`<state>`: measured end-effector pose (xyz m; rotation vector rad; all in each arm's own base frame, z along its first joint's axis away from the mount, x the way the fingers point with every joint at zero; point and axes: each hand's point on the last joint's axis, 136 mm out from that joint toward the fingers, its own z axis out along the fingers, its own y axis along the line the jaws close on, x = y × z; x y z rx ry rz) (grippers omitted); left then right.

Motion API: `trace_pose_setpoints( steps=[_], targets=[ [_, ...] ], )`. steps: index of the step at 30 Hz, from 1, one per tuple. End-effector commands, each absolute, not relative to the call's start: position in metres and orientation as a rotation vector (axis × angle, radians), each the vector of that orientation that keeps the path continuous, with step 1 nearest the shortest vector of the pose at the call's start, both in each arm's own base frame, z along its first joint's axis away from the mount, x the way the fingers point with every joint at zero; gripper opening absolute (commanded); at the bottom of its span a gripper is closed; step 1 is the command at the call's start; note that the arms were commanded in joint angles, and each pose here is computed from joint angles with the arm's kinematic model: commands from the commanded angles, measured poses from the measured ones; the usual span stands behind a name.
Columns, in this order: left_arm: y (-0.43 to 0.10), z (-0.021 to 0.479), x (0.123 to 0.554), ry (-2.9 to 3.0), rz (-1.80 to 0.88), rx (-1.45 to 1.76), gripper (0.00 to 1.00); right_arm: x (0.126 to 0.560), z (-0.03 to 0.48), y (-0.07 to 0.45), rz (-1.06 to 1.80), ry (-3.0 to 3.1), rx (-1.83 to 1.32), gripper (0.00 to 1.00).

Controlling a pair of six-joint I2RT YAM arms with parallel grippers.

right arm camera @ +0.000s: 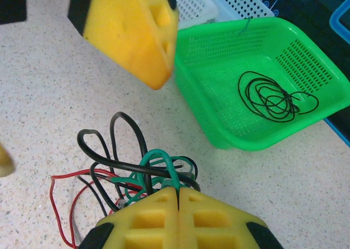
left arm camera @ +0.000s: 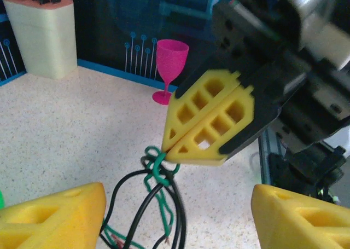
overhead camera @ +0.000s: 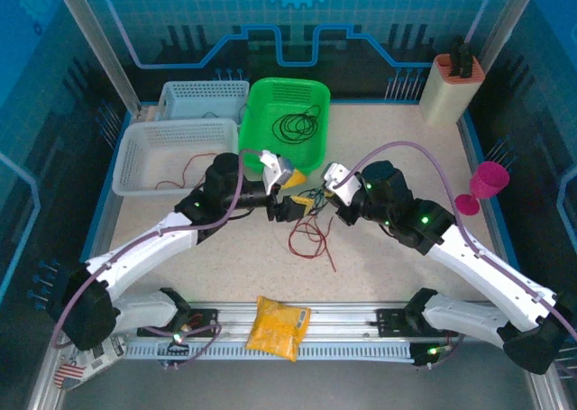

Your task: Untangle the cables

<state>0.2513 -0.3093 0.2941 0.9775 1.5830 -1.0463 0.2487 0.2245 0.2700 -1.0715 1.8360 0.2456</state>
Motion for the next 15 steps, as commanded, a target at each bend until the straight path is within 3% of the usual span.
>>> trace_pose_setpoints(
  steps=[1,4,15],
  targets=[
    [-0.312,0.306,0.25,1.649,-1.082,0.898,0.67,0.255,0.298,0.231,0.284,1.815,-0.947,0.0],
    [-0.313,0.303,0.252,1.676,-1.086,0.866,0.6,0.253,0.299,0.236,0.3,1.805,-0.95,0.0],
    [-0.313,0.291,0.26,1.729,-1.072,0.822,0.46,0.245,0.308,0.243,0.358,1.775,-0.961,0.0]
  ],
)
